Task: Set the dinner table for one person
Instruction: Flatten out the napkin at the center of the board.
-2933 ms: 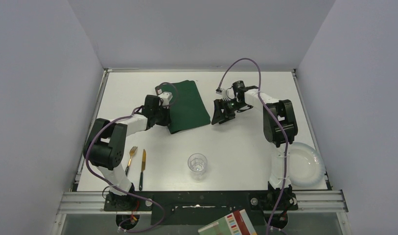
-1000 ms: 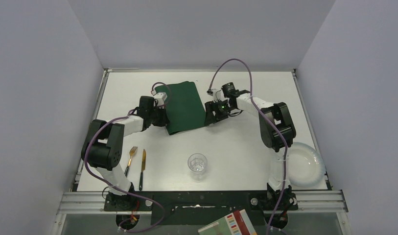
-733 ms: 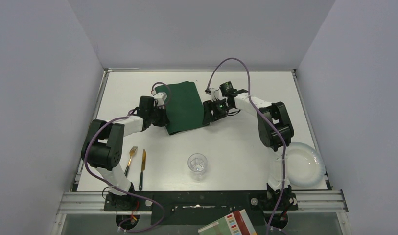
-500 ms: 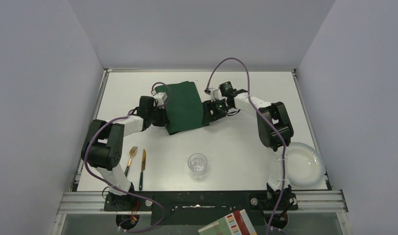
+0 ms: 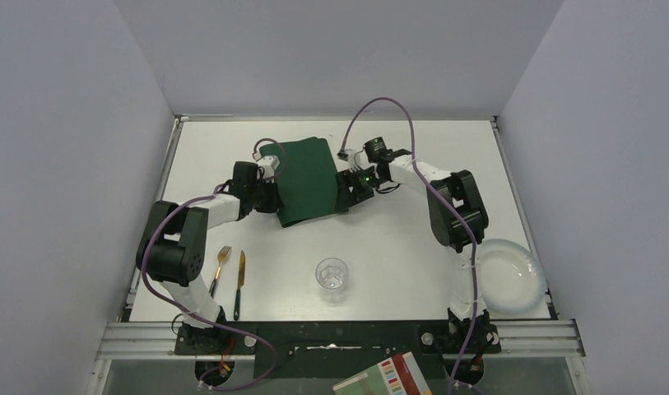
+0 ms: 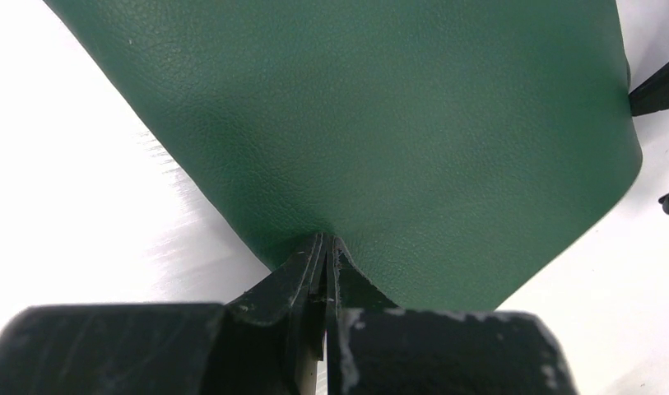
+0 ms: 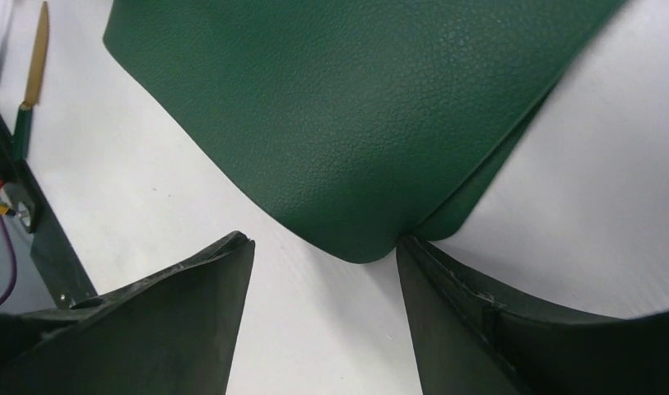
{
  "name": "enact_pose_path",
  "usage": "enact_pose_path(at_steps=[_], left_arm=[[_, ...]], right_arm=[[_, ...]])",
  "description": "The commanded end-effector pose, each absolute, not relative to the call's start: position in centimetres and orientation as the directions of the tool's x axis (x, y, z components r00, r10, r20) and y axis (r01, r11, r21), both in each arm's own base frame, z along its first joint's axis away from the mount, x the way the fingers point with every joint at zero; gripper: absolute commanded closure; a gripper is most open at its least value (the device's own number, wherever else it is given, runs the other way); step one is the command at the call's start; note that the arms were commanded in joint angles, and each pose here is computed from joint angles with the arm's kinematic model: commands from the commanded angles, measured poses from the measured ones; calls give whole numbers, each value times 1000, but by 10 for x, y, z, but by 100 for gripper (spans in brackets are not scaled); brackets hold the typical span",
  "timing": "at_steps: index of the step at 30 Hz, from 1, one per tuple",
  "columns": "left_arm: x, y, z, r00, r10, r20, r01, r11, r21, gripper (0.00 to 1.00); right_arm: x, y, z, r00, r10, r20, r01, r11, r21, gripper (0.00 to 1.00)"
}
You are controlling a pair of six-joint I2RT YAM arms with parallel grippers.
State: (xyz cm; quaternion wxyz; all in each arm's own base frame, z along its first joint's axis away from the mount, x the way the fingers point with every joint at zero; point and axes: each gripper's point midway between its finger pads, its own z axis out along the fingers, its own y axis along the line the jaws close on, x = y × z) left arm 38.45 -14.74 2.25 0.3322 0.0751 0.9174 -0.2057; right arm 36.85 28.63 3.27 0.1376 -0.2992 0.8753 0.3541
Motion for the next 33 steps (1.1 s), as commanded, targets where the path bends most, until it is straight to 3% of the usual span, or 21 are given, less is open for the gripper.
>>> enact_pose_path(at_steps=[1,10,19,23,33], left_arm=[[376,-152,19,-790,3,-613,278,893,-354,100],[377,-153,17,-794,-3,-607,274,890,-363,100],[377,-155,17,-798,-8,-602,273,886,-374,100],[378,-156,17,-798,-10,-602,274,884,-379,100],[377,-157,16,-802,-11,-597,274,881,-385,100]], right_arm=[[296,284,-22,-822,-537,-191,-520,570,636,33],[299,291,-10,-808,-545,-224,-542,538,645,40],[320,292,-13,-801,-539,-261,-579,585,568,32],[332,290,-13,-798,-528,-292,-595,609,525,22],[365,306,-13,-782,-518,-346,-623,625,471,18]])
